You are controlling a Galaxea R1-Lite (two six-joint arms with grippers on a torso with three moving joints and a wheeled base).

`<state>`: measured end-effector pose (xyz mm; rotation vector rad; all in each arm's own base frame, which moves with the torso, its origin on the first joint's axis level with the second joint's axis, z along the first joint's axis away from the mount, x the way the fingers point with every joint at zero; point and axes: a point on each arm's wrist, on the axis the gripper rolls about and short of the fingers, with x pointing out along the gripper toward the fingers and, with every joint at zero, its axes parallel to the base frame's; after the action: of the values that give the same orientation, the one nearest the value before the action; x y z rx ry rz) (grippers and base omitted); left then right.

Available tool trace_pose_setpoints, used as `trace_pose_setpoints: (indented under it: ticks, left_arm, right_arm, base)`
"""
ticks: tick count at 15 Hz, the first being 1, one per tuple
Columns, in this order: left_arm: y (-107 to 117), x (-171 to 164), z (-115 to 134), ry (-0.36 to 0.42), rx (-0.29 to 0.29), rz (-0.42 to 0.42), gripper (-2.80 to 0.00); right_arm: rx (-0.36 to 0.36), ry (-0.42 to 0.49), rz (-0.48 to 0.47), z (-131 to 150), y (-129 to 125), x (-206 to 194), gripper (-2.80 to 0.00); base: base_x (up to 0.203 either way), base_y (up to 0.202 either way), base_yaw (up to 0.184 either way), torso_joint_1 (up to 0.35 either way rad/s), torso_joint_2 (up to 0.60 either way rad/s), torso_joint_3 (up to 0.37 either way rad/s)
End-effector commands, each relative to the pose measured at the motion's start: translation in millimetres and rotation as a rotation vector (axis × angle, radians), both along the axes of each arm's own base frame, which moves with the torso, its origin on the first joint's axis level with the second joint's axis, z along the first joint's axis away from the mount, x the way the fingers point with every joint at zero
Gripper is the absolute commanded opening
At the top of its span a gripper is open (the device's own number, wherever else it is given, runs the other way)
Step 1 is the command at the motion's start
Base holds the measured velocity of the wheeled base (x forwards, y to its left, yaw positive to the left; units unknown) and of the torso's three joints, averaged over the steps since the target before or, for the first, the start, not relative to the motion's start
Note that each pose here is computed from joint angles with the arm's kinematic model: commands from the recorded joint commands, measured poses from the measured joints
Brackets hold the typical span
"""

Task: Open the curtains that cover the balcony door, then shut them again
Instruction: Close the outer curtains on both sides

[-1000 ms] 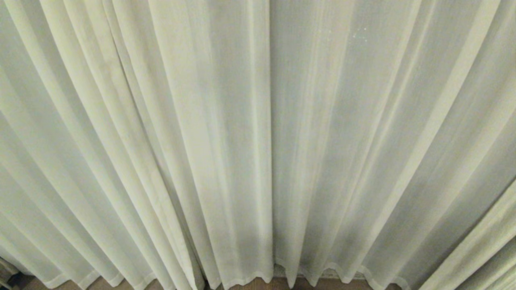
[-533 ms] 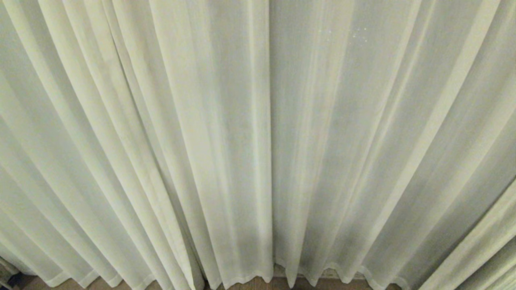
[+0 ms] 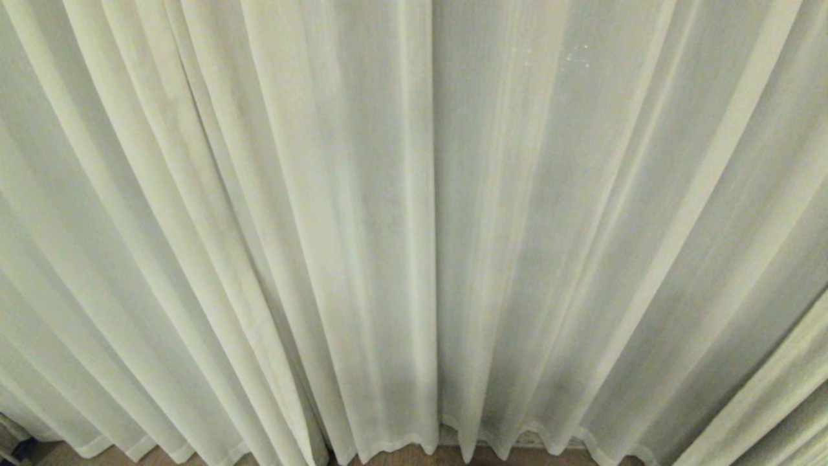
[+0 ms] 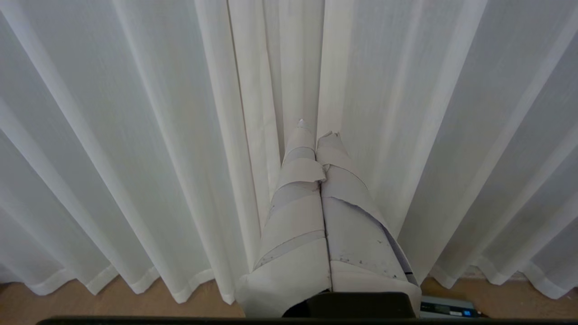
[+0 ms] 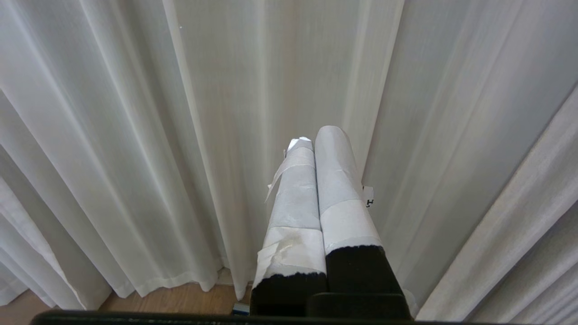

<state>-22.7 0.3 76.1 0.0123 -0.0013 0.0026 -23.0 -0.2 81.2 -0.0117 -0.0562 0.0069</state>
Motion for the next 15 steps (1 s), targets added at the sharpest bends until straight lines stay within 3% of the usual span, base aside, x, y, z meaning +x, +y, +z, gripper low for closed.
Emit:
trace_pose_setpoints:
  ticks: [1,15]
  left_arm:
    - [0.0,-0.2,0.1,-0.003,0.001,0.000,-2.80]
    - [0.0,-0.2,0.1,-0.003,-0.002,0.000,-2.80]
  right_arm:
    - [0.000,-0.001,0.000,0.1,0.0,0.0,-2.80]
    - [0.000,-0.001,0.000,0.1,0.0,0.0,-2.80]
  base:
    - [0.000,0.000,0.000,0.000,0.00,0.000]
    - [0.000,0.000,0.000,0.000,0.00,0.000]
